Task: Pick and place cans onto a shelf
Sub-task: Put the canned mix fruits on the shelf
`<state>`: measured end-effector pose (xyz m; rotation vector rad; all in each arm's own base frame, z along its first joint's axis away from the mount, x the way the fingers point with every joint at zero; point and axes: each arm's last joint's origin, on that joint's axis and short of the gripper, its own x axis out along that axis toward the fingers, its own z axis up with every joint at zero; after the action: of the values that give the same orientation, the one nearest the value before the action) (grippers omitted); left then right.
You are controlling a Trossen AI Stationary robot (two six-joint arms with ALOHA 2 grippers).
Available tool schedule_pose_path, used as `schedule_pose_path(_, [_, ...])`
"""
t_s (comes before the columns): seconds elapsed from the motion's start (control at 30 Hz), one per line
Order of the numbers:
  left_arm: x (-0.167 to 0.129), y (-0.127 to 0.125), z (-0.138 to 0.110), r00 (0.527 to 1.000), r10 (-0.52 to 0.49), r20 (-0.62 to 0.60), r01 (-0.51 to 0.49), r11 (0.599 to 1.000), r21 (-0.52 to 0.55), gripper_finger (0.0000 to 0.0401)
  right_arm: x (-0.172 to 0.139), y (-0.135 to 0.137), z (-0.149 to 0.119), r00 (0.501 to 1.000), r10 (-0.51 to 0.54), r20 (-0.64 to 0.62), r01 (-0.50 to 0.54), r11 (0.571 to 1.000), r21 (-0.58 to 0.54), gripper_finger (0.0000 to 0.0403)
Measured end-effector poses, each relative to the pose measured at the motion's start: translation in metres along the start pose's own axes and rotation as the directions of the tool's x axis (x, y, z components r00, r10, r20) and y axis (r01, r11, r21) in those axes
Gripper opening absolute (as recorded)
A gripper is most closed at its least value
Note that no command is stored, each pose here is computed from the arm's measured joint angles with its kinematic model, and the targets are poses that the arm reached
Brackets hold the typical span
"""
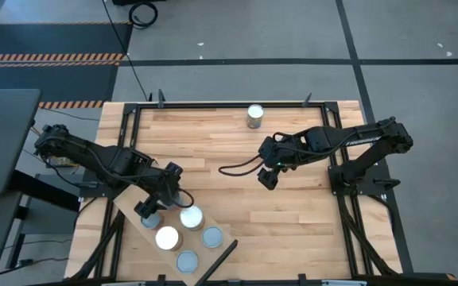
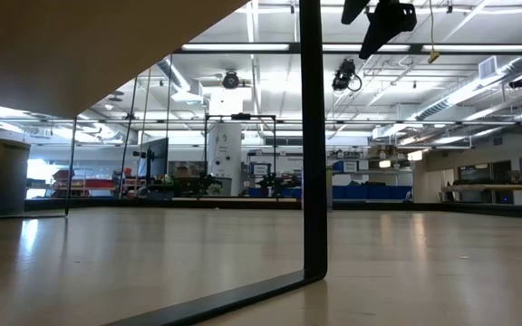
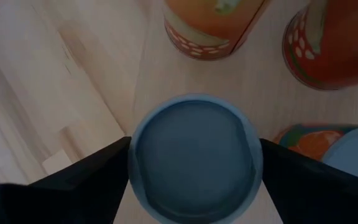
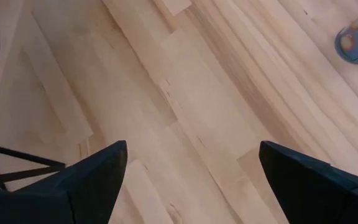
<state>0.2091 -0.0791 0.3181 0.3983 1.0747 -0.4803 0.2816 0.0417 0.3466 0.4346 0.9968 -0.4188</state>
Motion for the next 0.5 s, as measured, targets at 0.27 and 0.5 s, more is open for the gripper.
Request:
schedule_pose_path(0.27, [-0.008, 0.001, 0.002, 0.999, 0.015, 0.029, -0.015, 1.0, -0.001, 0.0343, 0.0, 0.003, 0.006, 0.998, 0.038, 0.049, -0.038, 0.999, -0.02, 0.0373])
schedule_pose_path(0.5, [-0.016, 0.0, 0.003, 1.0, 0.012, 0.021, -0.012, 1.0, -0.015, 0.0343, 0.001, 0.002, 0.011, 0.996, 0.052, 0.077, -0.052, 0.999, 0.003, 0.0373])
